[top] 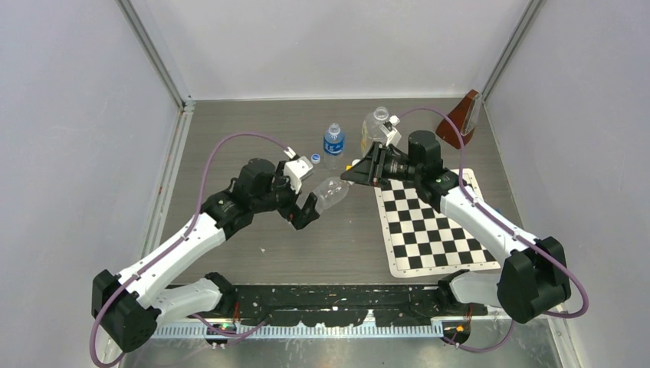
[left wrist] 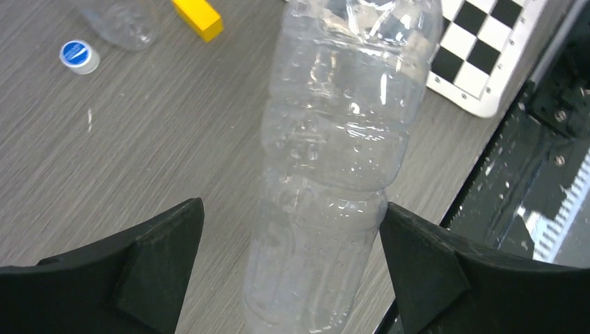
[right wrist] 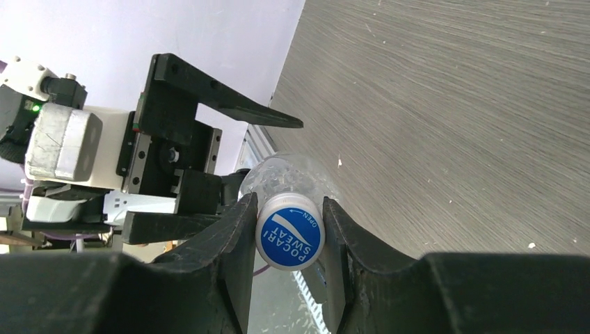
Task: Unscrew the bottle caps
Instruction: Pick up the plastic bottle at the center of the board.
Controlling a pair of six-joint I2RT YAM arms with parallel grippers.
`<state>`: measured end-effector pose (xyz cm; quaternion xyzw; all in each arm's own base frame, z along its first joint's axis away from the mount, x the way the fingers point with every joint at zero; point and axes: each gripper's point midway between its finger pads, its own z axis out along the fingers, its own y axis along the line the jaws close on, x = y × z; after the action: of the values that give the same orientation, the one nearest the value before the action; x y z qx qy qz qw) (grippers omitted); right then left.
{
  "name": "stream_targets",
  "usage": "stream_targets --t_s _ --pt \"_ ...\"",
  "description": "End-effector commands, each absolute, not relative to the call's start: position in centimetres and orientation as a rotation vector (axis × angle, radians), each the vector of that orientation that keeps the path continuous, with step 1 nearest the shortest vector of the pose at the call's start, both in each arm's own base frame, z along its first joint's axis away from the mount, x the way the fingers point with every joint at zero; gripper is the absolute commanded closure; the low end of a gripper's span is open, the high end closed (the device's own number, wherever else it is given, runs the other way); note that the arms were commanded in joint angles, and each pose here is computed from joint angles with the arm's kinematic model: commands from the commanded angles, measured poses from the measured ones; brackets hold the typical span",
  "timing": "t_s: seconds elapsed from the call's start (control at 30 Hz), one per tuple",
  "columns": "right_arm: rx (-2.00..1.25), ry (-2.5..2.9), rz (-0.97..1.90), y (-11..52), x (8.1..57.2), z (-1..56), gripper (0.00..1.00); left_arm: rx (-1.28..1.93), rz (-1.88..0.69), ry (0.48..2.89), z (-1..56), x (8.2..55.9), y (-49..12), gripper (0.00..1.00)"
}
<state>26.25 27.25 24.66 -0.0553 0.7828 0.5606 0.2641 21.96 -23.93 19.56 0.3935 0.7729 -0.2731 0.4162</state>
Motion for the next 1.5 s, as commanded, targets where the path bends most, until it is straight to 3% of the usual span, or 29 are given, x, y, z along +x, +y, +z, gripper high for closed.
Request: stream_targets --t_s 0.0,0.3,0.6,0.73,0.97,1.13,1.2,1.3,1.37,1.47 --pt "-0.155 2.124 1.446 27.1 27.0 24.1 0.95 0.789 -0.651 1.983 22.3 23.7 -23.6 0.00" --pt "-0.160 2.140 1.481 28.6 26.9 23.4 0.96 1.002 -0.830 2.088 20.6 21.1 -25.9 0.00" --pt "-0.154 2.105 1.546 29.2 26.8 24.1 0.96 1.107 -0.789 2.096 18.3 21.3 -25.9 0.01" --pt "-0.159 2.104 1.574 29.5 26.6 24.2 0.96 1.128 -0.802 2.102 17.8 21.3 -26.2 0.14" --pt "-0.167 2.114 1.583 29.7 26.4 23.9 0.96 1.120 -0.798 2.056 18.2 21.7 -26.4 0.60" --pt "-0.168 2.131 1.587 29.8 26.3 23.4 0.95 1.086 -0.746 2.033 18.3 22.4 -26.0 0.87" --pt "-0.152 2.144 1.565 29.6 26.4 23.2 0.87 1.082 -0.701 2.021 18.2 22.7 -25.5 0.91" --pt "-0.141 2.147 1.491 29.1 26.9 23.2 0.62 1.134 -0.602 1.974 18.0 22.8 -24.6 0.95" --pt "-0.134 2.157 1.452 28.6 27.0 23.4 0.52 1.198 -0.518 1.931 17.8 22.6 -23.9 1.00" --pt "-0.129 2.144 1.438 28.2 27.0 24.0 0.46 1.295 -0.400 1.879 17.4 22.2 -23.0 1.00"
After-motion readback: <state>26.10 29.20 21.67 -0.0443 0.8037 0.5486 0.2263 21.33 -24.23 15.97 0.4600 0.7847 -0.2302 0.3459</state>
